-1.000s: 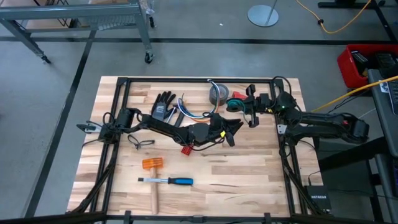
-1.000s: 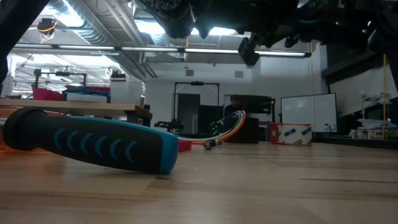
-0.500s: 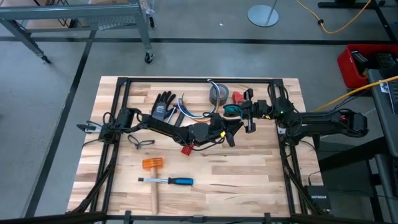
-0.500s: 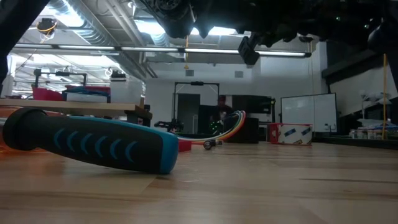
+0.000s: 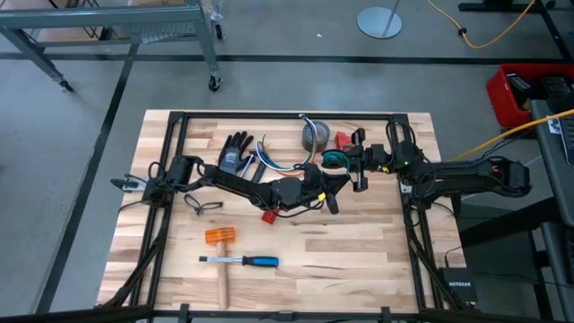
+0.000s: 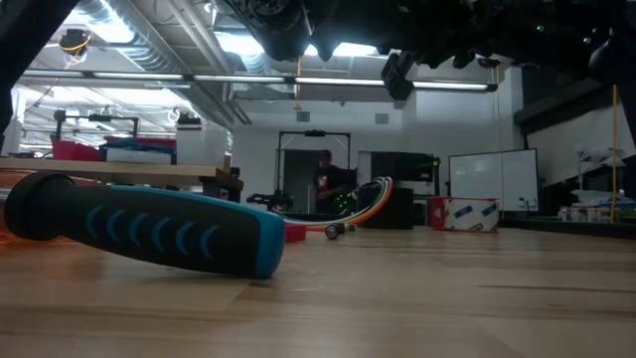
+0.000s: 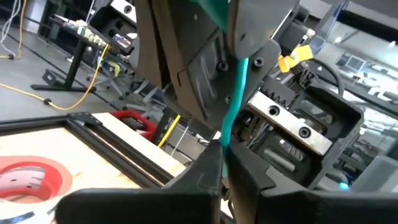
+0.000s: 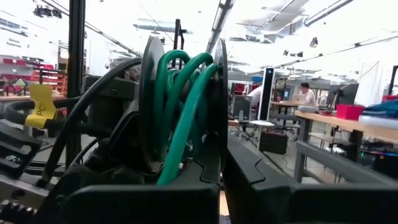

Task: Coil cords
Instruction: Coil the green wire into the black spool

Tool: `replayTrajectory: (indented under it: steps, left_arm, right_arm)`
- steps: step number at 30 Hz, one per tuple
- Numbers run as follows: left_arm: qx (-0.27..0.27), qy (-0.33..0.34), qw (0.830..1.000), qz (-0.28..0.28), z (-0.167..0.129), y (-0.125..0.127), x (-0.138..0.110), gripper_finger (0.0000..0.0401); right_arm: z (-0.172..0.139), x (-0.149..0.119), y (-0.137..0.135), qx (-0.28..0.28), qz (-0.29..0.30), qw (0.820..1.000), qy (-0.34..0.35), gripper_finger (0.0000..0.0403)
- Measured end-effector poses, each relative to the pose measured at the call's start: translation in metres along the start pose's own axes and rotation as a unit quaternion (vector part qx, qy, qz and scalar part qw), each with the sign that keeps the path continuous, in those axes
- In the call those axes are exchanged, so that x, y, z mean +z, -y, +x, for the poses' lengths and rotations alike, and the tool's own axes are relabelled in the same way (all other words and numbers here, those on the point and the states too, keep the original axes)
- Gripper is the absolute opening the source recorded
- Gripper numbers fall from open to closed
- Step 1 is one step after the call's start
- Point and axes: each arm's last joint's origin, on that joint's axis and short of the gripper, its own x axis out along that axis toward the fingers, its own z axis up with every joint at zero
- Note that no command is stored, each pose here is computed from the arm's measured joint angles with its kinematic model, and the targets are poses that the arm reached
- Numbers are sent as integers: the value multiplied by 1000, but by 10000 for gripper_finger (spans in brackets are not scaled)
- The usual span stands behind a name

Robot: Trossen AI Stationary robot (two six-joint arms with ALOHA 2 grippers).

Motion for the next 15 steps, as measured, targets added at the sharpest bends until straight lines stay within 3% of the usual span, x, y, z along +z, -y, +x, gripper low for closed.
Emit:
replayTrajectory:
  steps: [8, 15]
  left_arm:
    - [17, -22, 999, 28, -7, 8, -9, 3]
    - [66, -28, 992, 101, -19, 23, -12, 1]
  right_arm:
    - [-1, -1, -1, 12, 57, 998, -13, 3]
    - [-11, -1, -4, 12, 81, 994, -72, 3]
